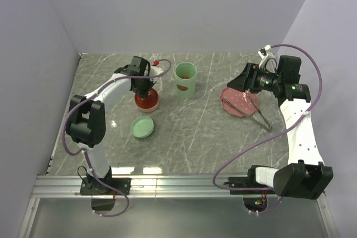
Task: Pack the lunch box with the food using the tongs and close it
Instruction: Move the lunch box, then pick up the lid of the lunch box with the left arm, then pass the lid of the lunch box from the left arm to the right
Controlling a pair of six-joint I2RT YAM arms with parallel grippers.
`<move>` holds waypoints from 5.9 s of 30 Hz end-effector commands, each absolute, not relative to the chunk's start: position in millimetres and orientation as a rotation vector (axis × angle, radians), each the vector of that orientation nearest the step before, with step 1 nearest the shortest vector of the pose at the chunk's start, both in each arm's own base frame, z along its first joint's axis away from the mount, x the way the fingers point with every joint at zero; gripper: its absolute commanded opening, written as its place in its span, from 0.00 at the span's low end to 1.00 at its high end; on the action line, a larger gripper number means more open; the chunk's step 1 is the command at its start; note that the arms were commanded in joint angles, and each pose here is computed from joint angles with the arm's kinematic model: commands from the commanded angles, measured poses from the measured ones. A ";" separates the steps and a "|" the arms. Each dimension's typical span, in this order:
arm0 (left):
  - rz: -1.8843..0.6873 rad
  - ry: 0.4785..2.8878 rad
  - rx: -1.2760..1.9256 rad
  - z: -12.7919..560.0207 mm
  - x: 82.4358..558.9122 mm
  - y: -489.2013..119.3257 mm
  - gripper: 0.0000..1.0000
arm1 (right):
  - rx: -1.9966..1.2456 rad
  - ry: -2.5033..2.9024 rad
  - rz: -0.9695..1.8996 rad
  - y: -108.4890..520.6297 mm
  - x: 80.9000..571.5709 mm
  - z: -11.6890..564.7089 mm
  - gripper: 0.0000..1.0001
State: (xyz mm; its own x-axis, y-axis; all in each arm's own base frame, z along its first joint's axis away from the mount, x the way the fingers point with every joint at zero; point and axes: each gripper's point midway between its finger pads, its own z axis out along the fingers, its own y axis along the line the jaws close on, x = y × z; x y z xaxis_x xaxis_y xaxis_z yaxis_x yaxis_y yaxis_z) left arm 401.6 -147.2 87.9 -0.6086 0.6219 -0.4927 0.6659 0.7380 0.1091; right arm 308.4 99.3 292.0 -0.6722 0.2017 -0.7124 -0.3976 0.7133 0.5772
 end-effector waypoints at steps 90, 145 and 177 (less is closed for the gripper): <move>-0.215 2.144 1.266 129.9 238.6 -152.4 0.71 | -0.656 2.225 0.641 167.4 321.9 228.6 0.70; -1.240 1.783 0.909 327.5 229.8 -268.2 0.00 | -0.672 2.004 0.690 152.2 327.9 316.0 0.62; -2.051 1.572 0.447 439.7 232.4 -260.2 0.00 | -1.068 1.273 1.019 285.7 263.4 448.6 0.53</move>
